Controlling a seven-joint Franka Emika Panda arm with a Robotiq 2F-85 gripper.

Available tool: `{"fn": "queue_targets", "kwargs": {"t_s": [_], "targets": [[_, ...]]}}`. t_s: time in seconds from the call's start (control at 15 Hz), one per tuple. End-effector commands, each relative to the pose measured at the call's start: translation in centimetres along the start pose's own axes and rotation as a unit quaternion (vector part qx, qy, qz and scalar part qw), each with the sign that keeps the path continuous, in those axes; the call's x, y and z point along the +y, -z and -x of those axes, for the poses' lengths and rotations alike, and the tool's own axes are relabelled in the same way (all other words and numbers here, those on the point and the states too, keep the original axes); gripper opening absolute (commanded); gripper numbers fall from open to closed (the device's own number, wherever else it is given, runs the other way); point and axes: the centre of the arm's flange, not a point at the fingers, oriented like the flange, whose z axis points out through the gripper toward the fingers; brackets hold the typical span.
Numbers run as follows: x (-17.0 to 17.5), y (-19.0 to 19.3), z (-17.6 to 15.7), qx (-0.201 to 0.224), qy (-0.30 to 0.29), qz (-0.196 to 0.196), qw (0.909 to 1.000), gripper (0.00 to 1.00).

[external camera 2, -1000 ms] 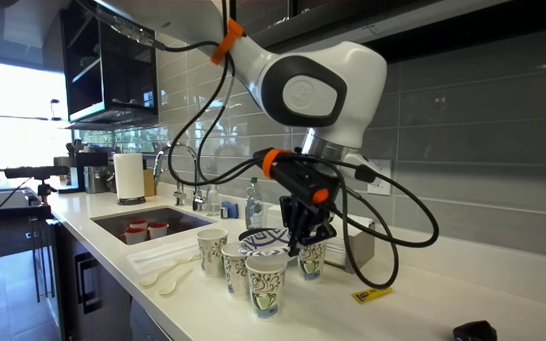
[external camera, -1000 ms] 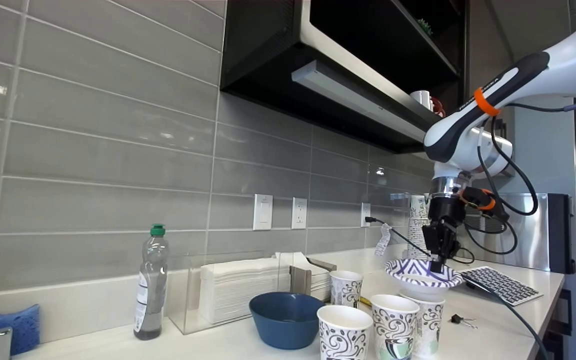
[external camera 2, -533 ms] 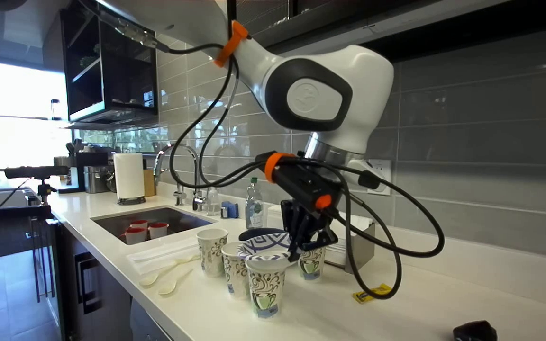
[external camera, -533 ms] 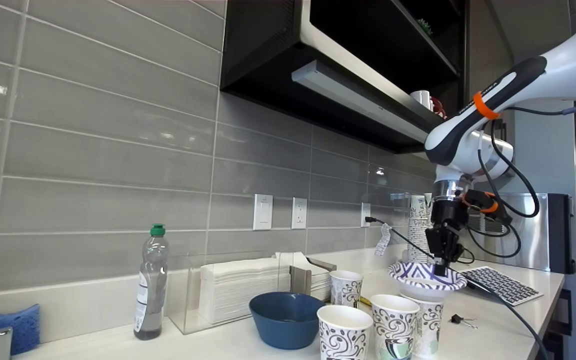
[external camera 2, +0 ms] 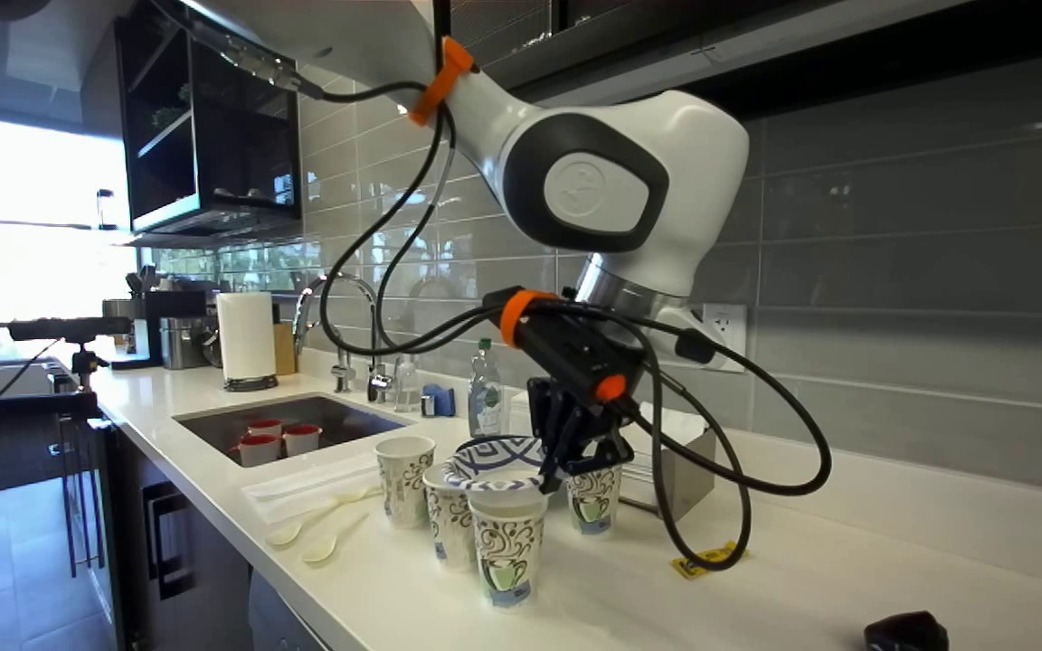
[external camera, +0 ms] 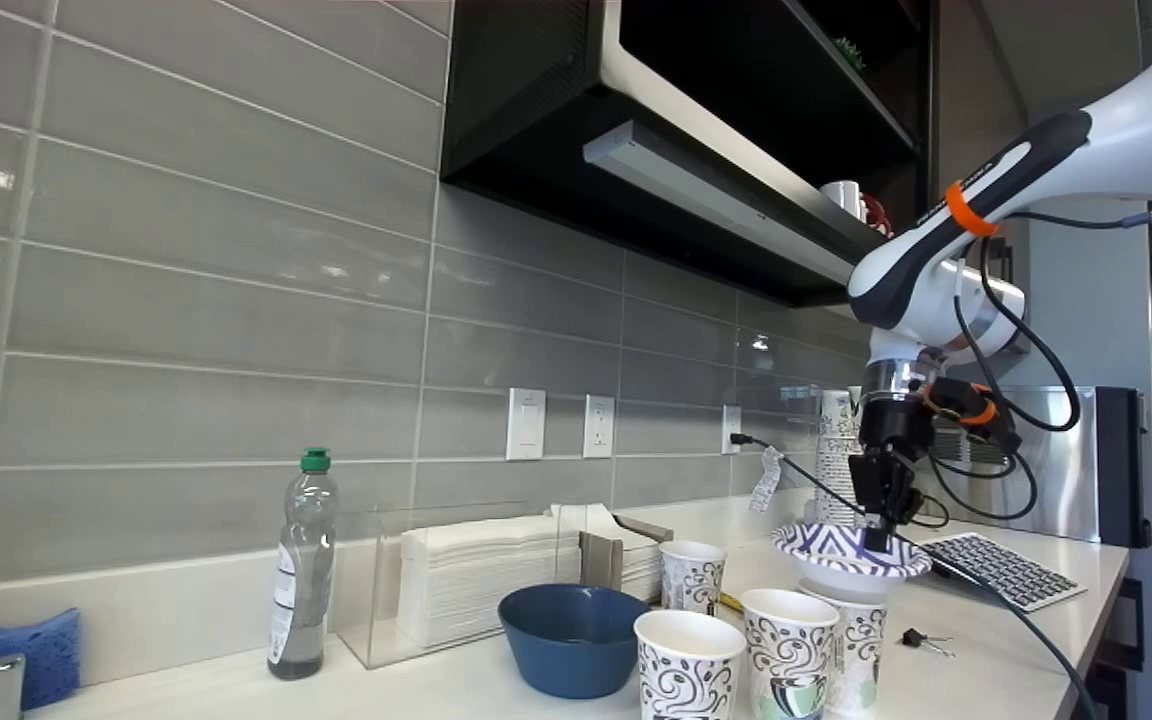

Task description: Put the bowl on top of the coffee cup on the front right.

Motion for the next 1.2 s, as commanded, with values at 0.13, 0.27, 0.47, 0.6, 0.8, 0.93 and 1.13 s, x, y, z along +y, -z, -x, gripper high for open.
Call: {"fn": "queue_targets", "kwargs": {"t_s": [0.13, 0.27, 0.47, 0.6, 0.8, 0.93, 1.13], "targets": [[-0.25, 0.01, -0.26, 0.008, 0.006, -0.02, 0.9997, 0.01], [-0.18, -0.13, -0.26, 0.009, 0.007, -0.015, 0.9998, 0.01], [-0.06, -0.24, -0.29, 0.008, 0.007, -0.012, 0.9999, 0.01], [-0.08, -0.4, -0.28, 0.006, 0.008, -0.011, 0.9999, 0.01], [0.13, -0.61, -0.34, 0.007, 0.006, -0.008, 0.9999, 0.01], [0.19, -0.64, -0.36, 0.007, 0.006, -0.008, 0.9999, 0.01], [0.26, -0.69, -0.38, 0.008, 0.005, -0.009, 0.9999, 0.01]]}}
